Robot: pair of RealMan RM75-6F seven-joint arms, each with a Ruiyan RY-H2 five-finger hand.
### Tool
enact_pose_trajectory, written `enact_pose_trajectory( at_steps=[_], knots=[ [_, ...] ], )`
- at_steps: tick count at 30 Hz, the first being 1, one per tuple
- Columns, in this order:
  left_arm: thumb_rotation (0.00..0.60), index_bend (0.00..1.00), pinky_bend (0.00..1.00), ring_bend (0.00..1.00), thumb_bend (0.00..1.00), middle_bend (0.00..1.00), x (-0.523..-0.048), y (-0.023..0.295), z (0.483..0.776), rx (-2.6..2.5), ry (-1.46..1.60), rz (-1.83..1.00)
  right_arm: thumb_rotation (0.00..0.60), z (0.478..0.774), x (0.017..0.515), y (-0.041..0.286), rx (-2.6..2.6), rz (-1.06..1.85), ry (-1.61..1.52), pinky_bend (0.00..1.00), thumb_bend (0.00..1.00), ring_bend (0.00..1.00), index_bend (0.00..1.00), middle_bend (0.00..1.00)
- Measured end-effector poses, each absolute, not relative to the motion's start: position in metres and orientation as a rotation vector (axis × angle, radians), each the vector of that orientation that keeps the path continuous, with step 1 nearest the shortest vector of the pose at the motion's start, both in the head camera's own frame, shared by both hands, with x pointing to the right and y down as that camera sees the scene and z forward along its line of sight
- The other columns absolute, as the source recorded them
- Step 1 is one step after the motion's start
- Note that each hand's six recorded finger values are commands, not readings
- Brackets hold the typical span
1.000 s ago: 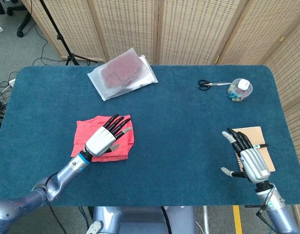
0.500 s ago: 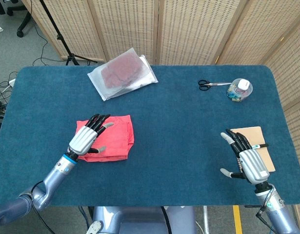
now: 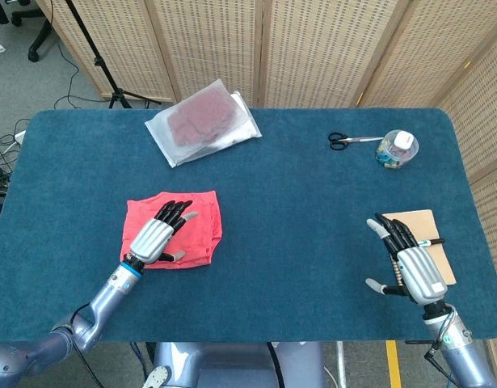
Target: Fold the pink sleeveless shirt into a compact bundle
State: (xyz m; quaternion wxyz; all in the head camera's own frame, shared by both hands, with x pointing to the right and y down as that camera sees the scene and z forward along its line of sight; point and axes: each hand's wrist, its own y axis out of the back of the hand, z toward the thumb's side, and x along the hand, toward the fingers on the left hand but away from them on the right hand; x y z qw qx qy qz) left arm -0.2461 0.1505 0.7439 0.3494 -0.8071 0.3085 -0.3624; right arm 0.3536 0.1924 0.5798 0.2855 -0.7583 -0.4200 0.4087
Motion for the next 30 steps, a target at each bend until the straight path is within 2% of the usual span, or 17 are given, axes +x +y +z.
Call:
enact_pose_trajectory(
  at_steps=[7, 20, 30],
  knots=[
    [0.600, 0.00, 0.00, 0.00, 0.18, 0.00, -0.244, 0.150, 0.748, -2.093, 0.821, -0.933, 0.600, 0.579, 0.353, 0.193, -2.029, 1.090, -1.124, 0.00, 0.00, 0.00, 0.00, 0.00],
    [0.600, 0.00, 0.00, 0.00, 0.18, 0.00, -0.231, 0.134, 0.725, -2.086, 0.887, -0.827, 0.600, 0.578, 0.353, 0.193, -2.032, 1.086, -1.123, 0.00, 0.00, 0.00, 0.00, 0.00],
    [0.600, 0.00, 0.00, 0.00, 0.18, 0.00, -0.192, 0.144, 0.742, -2.137, 0.815, -0.848, 0.600, 0.577, 0.356, 0.191, -2.027, 1.087, -1.140, 0.00, 0.00, 0.00, 0.00, 0.00]
  ],
)
